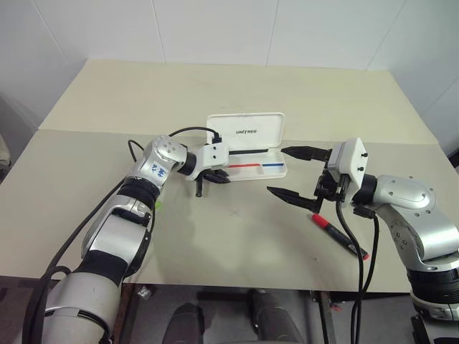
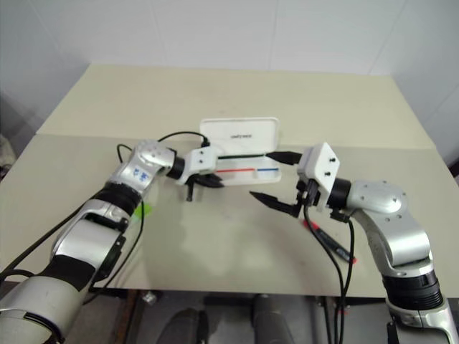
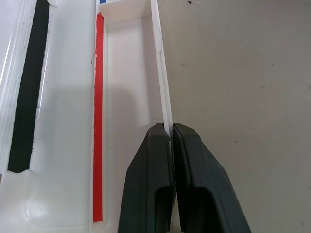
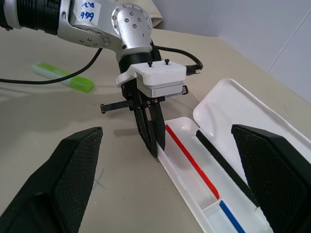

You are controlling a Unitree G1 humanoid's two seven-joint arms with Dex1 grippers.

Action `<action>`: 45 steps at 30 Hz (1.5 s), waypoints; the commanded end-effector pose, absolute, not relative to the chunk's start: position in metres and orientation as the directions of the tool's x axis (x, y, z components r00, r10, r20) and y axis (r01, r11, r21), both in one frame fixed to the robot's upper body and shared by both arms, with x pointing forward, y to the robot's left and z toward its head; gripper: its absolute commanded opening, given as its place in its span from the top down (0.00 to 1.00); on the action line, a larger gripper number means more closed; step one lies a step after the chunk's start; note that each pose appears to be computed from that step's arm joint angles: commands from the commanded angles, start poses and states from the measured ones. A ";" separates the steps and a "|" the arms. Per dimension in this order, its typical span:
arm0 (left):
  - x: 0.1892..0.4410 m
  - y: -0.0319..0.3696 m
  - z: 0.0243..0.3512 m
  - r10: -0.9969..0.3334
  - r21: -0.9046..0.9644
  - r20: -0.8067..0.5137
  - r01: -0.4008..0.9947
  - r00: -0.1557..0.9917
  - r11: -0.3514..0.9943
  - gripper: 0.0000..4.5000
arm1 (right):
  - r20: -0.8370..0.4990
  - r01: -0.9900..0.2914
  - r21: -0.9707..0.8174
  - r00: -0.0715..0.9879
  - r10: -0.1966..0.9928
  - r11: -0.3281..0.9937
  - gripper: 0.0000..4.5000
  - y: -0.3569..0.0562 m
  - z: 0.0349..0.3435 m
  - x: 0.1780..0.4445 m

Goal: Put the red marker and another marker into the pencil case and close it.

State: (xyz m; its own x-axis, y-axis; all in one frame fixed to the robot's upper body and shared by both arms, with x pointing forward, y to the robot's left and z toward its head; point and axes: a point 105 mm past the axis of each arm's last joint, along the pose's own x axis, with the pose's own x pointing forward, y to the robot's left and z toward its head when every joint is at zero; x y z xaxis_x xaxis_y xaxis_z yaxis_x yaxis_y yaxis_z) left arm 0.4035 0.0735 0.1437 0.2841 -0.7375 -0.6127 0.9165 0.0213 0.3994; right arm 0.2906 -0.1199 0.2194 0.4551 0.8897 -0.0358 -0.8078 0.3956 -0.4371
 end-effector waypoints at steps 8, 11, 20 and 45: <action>0.373 0.084 0.182 -0.818 0.543 -0.511 0.837 0.263 -0.070 1.00 | -0.039 -0.786 -0.458 0.485 0.874 0.415 0.00 -0.135 0.224 0.288; 0.355 0.096 0.176 -0.810 0.520 -0.538 0.848 0.234 -0.101 1.00 | -0.058 -0.786 -0.446 0.502 0.863 0.428 0.00 -0.143 0.218 0.285; 0.317 0.093 0.156 -0.816 0.447 -0.551 0.887 0.172 -0.116 1.00 | -0.093 -0.785 -0.420 0.536 0.839 0.455 0.00 -0.160 0.209 0.273; 0.297 0.088 0.130 -0.781 0.343 -0.604 0.937 0.159 -0.075 0.68 | -0.062 -0.786 -0.416 0.526 0.848 0.457 0.00 -0.148 0.210 0.275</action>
State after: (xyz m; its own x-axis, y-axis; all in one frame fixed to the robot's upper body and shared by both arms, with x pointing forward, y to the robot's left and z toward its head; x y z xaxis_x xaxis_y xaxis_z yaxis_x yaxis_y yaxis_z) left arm 0.3005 0.0944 0.1214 0.1587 -0.7660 -0.6229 0.9508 -0.0514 0.3054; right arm 0.2781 -0.1525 0.2000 0.5382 0.8377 -0.0926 -0.7946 0.4678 -0.3869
